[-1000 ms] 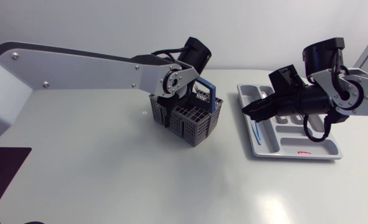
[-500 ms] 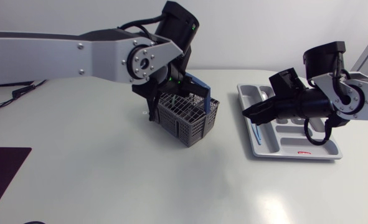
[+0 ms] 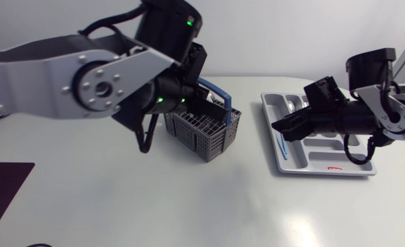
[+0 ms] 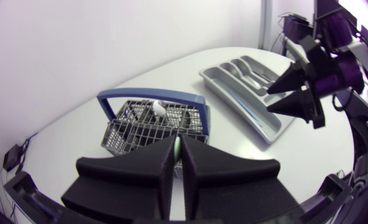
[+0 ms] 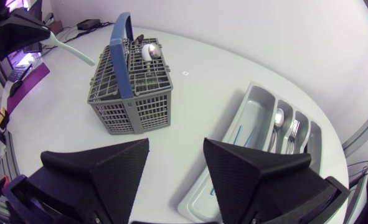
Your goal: Unload the cutlery basket into the drawer organizer.
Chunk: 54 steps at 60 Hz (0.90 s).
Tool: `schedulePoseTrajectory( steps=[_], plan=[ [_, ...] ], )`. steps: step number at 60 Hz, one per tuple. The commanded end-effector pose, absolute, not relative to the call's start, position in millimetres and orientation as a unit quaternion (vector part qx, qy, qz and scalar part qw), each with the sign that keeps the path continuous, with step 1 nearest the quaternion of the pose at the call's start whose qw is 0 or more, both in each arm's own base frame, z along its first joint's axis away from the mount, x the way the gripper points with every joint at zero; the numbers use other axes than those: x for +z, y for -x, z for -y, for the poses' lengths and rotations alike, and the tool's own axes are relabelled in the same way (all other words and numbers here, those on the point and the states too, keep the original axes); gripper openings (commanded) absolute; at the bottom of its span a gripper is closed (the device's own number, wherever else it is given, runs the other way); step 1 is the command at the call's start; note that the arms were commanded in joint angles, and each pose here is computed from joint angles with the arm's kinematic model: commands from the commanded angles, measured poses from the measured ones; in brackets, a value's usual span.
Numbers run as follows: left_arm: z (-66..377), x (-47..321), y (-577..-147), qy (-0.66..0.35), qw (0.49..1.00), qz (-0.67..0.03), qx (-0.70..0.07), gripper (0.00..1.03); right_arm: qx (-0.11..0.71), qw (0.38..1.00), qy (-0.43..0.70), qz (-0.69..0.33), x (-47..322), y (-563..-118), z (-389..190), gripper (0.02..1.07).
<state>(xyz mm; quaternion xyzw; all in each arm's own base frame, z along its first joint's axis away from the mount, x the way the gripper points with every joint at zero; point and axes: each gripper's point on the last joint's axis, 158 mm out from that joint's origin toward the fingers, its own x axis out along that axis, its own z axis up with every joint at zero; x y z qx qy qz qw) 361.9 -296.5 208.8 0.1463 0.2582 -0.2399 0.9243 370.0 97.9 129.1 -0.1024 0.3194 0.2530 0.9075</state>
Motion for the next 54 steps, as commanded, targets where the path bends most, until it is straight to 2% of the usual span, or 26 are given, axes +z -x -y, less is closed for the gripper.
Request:
schedulePoseTrajectory(
  steps=[1, 4, 7, 11, 19, 24, 26, 42, 54],
  plan=[
    [290, 231, -342, -0.168, 0.92, -0.209, -0.287, 0.05, 0.268, 0.908, 0.136, -0.293, 139, -359, -95, 0.72],
    [296, 238, -325, -0.178, 0.905, -0.188, -0.338, 0.05, 0.275, 0.906, 0.156, -0.283, 145, -354, -95, 0.72],
    [287, 245, -326, -0.181, 0.905, -0.173, -0.343, 0.05, 0.295, 0.9, 0.172, -0.27, 152, -347, -100, 0.72],
    [288, 253, -314, -0.19, 0.888, -0.155, -0.388, 0.05, 0.324, 0.888, 0.193, -0.264, 157, -335, -105, 0.72],
    [294, 251, -299, -0.198, 0.844, -0.161, -0.473, 0.05, 0.381, 0.862, 0.216, -0.253, 167, -309, -118, 0.73],
    [306, 244, -278, -0.212, 0.8, -0.16, -0.538, 0.05, 0.411, 0.846, 0.223, -0.255, 169, -297, -124, 0.91],
    [310, 241, -274, -0.214, 0.788, -0.162, -0.554, 0.05, 0.412, 0.846, 0.223, -0.256, 170, -296, -124, 0.94],
    [336, 217, -237, -0.258, 0.679, -0.198, -0.658, 0.04, 0.527, 0.767, 0.262, -0.257, 167, -257, -143, 1.01],
    [350, 225, -240, -0.246, 0.658, -0.205, -0.682, 0.03, 0.556, 0.759, 0.234, -0.246, 181, -260, -155, 1.0]
  ],
)
